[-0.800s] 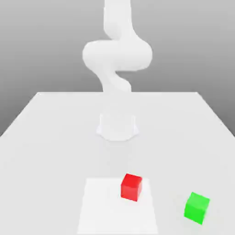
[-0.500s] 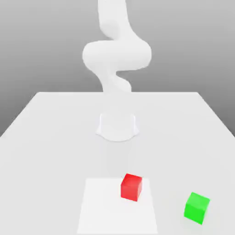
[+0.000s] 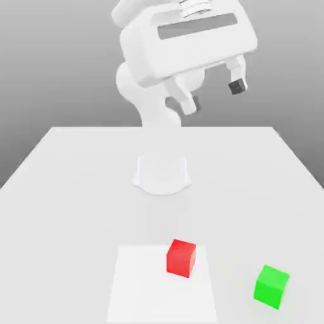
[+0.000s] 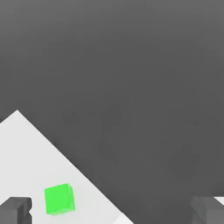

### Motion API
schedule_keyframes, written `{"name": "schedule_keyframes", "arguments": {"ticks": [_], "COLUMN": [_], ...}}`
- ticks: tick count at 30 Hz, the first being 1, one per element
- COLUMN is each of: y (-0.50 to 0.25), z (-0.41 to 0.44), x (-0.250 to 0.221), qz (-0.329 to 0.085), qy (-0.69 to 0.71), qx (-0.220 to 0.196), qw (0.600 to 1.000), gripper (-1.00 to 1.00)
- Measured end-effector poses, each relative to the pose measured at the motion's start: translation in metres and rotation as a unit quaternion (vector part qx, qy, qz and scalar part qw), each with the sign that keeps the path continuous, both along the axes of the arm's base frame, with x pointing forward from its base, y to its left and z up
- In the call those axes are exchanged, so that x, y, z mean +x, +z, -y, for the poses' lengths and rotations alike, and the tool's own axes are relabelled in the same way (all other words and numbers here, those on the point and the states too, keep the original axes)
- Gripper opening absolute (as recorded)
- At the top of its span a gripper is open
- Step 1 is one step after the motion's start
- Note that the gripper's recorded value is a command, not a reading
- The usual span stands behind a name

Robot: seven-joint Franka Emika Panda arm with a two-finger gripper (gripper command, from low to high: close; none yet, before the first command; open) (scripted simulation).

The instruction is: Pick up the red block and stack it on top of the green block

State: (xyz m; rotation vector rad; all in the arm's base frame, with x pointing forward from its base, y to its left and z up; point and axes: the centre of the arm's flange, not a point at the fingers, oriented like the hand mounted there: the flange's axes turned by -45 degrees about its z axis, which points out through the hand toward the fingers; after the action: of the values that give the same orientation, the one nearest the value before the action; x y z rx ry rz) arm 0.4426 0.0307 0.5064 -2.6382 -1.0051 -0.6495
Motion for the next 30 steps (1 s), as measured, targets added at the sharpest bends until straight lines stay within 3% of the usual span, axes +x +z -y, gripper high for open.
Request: {"name": "schedule_keyframes", "arguments": {"ticks": [8, 27, 30], "y": [-0.075, -0.100, -0.147], "z": [-0.020, -0.025, -0.029], "x": [0.009, 0.006, -0.004], "qz": [-0.029, -0.035, -0.036], "qy": [0.125, 0.168, 0.261], "qx": [-0.005, -0.008, -0.023], "qw": [0.992, 0.985, 0.965], "gripper": [0.00, 0.00, 0.00]}}
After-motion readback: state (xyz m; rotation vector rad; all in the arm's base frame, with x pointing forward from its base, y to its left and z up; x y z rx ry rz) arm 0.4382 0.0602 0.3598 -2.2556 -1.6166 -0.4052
